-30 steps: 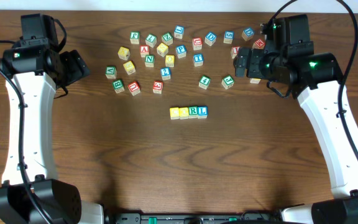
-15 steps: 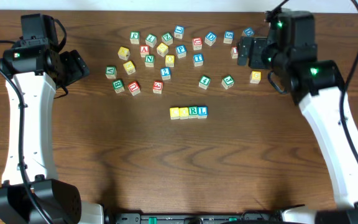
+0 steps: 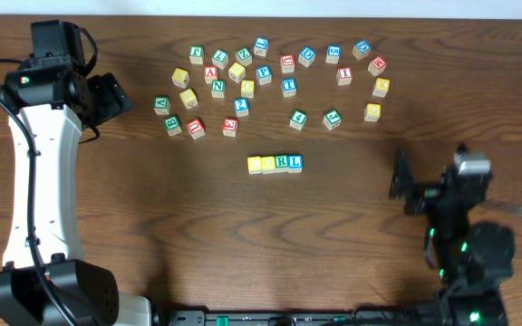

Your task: Spell out CORL

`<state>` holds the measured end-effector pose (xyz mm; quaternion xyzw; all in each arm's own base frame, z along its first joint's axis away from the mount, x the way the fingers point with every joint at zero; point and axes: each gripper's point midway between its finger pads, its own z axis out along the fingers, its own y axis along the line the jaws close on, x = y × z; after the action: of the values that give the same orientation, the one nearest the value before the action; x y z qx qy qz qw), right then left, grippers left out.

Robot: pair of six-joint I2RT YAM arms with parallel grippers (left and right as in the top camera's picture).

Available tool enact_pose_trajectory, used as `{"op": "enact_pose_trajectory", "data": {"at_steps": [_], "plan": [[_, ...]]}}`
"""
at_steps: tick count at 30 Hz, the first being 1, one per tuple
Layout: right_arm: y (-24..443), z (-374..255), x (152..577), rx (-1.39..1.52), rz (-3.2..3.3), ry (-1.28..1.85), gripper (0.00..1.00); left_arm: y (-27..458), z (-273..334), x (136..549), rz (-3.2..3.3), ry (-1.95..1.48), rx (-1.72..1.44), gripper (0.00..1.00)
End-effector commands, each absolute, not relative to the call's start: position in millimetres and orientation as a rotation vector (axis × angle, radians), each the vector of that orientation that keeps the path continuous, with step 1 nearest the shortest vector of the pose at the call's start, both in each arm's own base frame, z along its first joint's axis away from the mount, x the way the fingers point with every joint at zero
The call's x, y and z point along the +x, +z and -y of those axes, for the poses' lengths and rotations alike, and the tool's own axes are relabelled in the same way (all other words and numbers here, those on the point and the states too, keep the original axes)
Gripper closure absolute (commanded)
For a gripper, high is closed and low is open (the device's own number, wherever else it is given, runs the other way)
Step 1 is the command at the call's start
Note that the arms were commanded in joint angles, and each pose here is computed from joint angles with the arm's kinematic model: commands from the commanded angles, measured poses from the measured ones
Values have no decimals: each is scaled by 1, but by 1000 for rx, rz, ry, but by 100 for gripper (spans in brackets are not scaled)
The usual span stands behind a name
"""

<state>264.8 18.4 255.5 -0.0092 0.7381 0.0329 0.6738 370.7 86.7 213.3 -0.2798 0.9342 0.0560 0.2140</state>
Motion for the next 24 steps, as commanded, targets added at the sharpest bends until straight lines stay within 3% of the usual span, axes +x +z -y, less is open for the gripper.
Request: {"op": "enact_pose_trajectory", "data": {"at_steps": [1,24], "plan": [[233,-10,251,-12,-1621,35,1,210,-88,371,-2602,164,-774,4],[157,-17,246,-39,-1644,61,1,210,-88,371,-2602,164,-774,4]]}}
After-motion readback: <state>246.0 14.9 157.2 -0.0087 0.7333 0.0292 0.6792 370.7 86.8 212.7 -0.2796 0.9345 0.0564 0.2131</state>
